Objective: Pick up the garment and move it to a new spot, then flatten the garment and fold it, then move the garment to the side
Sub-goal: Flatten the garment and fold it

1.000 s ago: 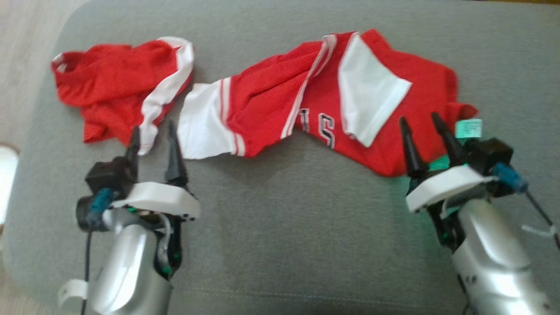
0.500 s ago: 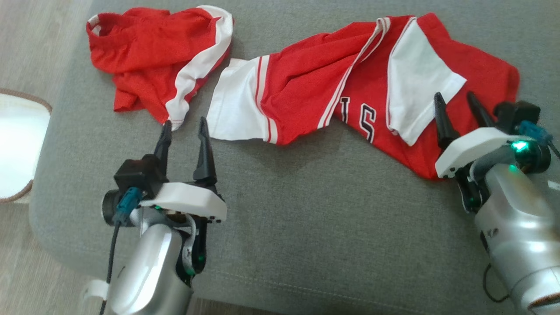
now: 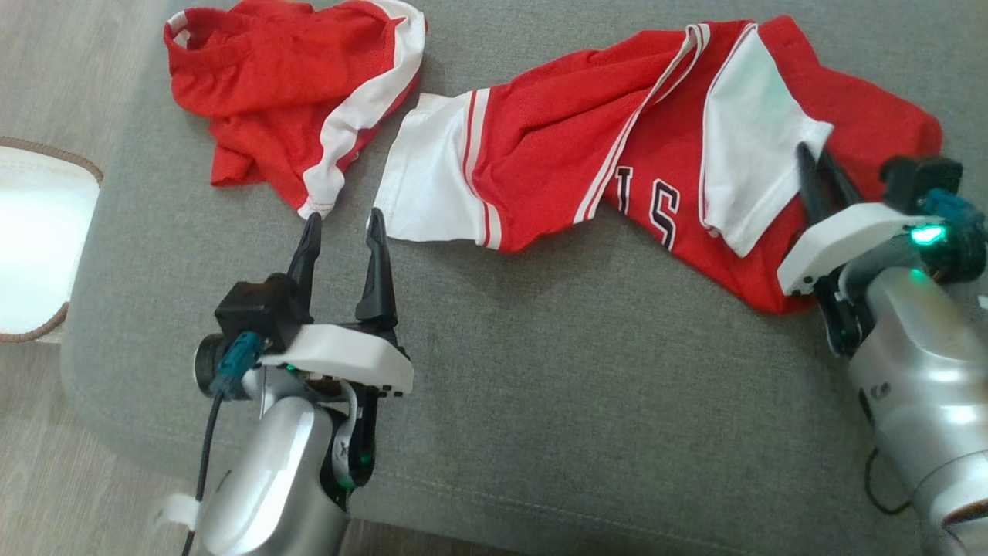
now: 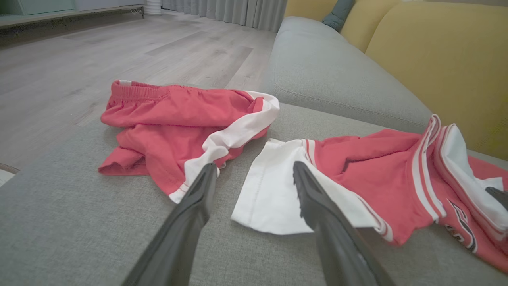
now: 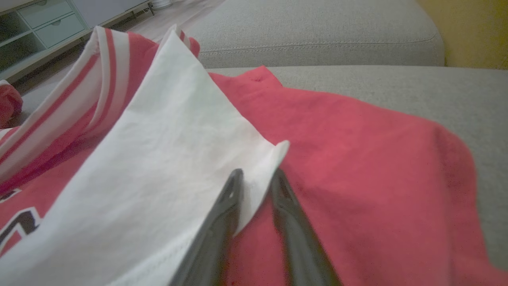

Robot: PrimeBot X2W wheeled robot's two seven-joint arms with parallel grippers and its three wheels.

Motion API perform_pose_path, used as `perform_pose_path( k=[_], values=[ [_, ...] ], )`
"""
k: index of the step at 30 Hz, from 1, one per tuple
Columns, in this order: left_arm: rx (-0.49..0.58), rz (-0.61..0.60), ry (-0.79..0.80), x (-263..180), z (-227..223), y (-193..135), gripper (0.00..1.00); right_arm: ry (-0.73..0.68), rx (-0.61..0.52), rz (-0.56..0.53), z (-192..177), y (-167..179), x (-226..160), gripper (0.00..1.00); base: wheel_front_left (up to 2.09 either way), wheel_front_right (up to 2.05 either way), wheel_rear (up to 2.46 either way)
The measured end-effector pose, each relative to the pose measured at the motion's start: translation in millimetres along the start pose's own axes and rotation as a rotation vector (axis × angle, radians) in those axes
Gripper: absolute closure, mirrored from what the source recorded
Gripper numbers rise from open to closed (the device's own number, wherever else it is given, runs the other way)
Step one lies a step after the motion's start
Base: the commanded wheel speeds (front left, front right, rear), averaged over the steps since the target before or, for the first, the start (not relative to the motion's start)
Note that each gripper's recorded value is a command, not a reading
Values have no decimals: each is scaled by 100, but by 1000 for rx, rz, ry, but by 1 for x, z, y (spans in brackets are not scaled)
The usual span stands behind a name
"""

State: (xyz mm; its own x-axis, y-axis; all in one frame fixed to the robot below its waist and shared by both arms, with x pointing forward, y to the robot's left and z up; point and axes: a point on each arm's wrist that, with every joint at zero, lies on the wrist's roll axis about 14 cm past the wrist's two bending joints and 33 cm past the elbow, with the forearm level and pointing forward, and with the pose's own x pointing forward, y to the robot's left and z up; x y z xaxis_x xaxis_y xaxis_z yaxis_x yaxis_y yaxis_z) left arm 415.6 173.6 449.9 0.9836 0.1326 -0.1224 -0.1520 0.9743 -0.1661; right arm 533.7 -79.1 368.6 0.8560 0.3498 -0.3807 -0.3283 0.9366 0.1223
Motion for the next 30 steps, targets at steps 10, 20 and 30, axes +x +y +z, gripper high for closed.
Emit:
perform_pose_path(
  k=[10, 20, 30],
  values=[
    [-10, -22, -18, -3, 7, -8, 0, -187, -32, 49, 61, 15, -4, 100, 0, 0, 0],
    [-44, -119, -42, -25, 19, -35, 0, -368, -77, 422, 101, 160, -67, 100, 0, 0, 0],
    [-61, -131, -37, -39, 19, -36, 0, -216, -120, 748, 43, 262, -113, 0, 0, 0, 0]
  ],
)
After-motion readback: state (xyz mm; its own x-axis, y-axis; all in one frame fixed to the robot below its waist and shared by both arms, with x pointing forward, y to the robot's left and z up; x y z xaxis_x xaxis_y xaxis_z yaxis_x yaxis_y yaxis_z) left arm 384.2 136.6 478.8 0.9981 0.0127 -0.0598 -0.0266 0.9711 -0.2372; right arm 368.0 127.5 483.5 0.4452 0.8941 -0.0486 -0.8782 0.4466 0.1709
